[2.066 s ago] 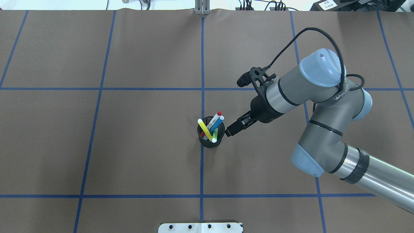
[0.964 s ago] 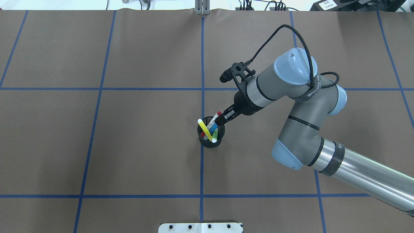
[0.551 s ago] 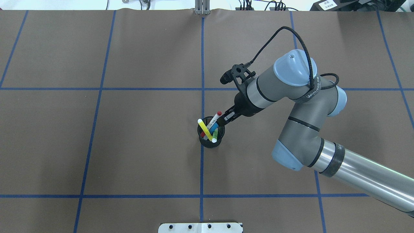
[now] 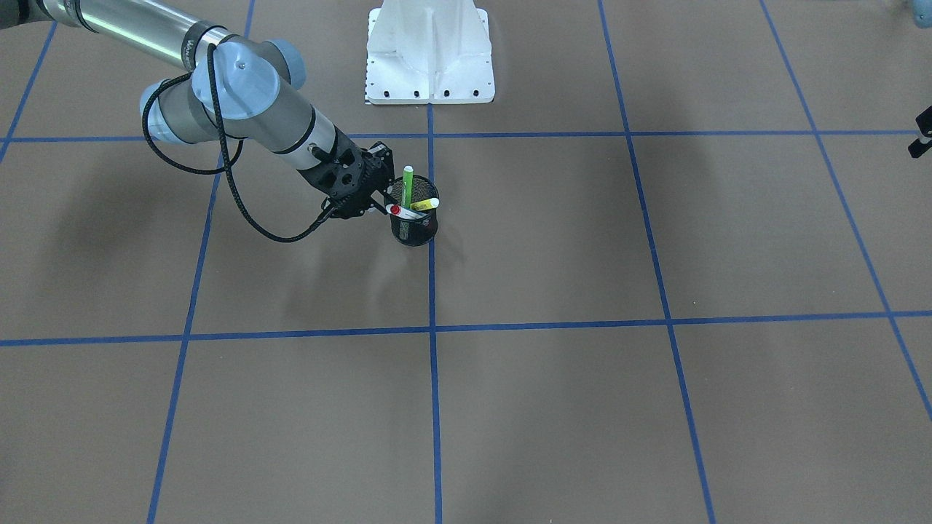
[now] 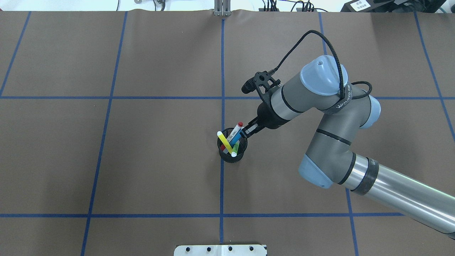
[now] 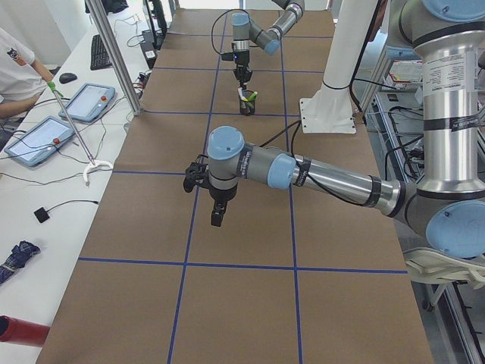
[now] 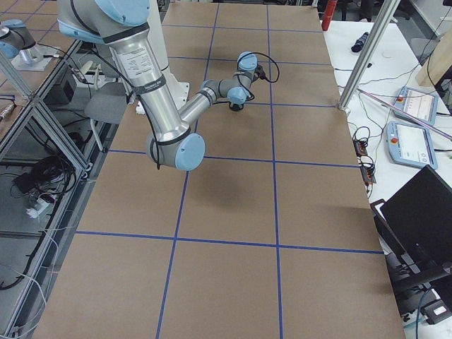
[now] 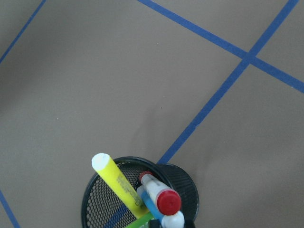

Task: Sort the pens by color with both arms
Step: 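Lower the right gripper over the cup and close on the blue marker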

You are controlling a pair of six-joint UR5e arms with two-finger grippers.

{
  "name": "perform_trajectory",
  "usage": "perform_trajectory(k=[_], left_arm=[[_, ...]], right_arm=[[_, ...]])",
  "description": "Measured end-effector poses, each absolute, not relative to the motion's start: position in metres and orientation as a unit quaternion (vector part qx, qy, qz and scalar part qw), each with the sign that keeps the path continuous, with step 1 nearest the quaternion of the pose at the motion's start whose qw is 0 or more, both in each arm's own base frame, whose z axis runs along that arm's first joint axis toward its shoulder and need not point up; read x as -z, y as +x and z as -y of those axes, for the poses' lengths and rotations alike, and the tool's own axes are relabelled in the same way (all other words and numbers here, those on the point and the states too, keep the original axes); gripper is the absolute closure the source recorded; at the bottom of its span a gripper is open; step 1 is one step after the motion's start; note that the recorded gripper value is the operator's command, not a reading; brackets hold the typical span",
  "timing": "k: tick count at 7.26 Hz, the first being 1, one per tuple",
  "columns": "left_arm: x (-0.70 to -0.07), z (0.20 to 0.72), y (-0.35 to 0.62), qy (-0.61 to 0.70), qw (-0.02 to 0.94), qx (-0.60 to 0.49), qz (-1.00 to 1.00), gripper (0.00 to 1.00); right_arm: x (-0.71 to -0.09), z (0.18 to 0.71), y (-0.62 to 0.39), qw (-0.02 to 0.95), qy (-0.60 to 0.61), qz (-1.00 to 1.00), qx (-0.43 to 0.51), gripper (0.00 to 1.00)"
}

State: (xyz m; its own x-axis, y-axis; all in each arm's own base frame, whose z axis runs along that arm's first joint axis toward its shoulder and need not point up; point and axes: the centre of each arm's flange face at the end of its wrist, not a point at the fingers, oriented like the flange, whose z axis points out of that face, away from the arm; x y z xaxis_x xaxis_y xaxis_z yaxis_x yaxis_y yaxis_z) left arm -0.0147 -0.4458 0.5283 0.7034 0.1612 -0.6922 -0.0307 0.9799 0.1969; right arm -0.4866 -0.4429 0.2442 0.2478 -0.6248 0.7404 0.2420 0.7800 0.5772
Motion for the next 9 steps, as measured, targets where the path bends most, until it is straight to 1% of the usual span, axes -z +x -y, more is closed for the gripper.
perform_trajectory(k=[1, 3, 4, 5, 6, 7, 8, 9], left_arm=[[-0.528, 0.446, -0.015, 0.086, 0.919, -0.052, -0.382, 0.0], [-0.529, 0.446, -0.015, 0.085, 0.919, -0.052, -0.381, 0.0], [-0.529, 0.446, -0.015, 0.085, 0.919, -0.052, -0.381, 0.0], [-0.529, 0.446, -0.015, 0.085, 0.919, -0.052, -0.381, 0.0], [-0.529, 0.446, -0.015, 0.085, 0.919, -0.052, -0.381, 0.0], [-0.529, 0.446, -0.015, 0.085, 0.919, -0.052, -0.381, 0.0], [-0.529, 0.446, -0.015, 0.085, 0.919, -0.052, -0.382, 0.0], [-0.529, 0.446, -0.015, 0.085, 0.919, -0.052, -0.382, 0.0]], right_arm=[[-0.243, 0.442, -0.486, 0.769, 0.176, 0.546, 0.282, 1.0], [-0.238, 0.442, -0.48, 0.764, 0.177, 0.552, 0.284, 1.0], [-0.234, 0.441, -0.474, 0.759, 0.176, 0.557, 0.286, 0.9], [-0.234, 0.44, -0.469, 0.757, 0.176, 0.56, 0.286, 0.5], [-0.236, 0.439, -0.466, 0.758, 0.176, 0.559, 0.286, 0.25], [-0.237, 0.44, -0.466, 0.759, 0.176, 0.558, 0.285, 0.14], [-0.238, 0.44, -0.468, 0.761, 0.178, 0.556, 0.283, 0.05], [-0.24, 0.442, -0.471, 0.764, 0.18, 0.552, 0.281, 0.04]])
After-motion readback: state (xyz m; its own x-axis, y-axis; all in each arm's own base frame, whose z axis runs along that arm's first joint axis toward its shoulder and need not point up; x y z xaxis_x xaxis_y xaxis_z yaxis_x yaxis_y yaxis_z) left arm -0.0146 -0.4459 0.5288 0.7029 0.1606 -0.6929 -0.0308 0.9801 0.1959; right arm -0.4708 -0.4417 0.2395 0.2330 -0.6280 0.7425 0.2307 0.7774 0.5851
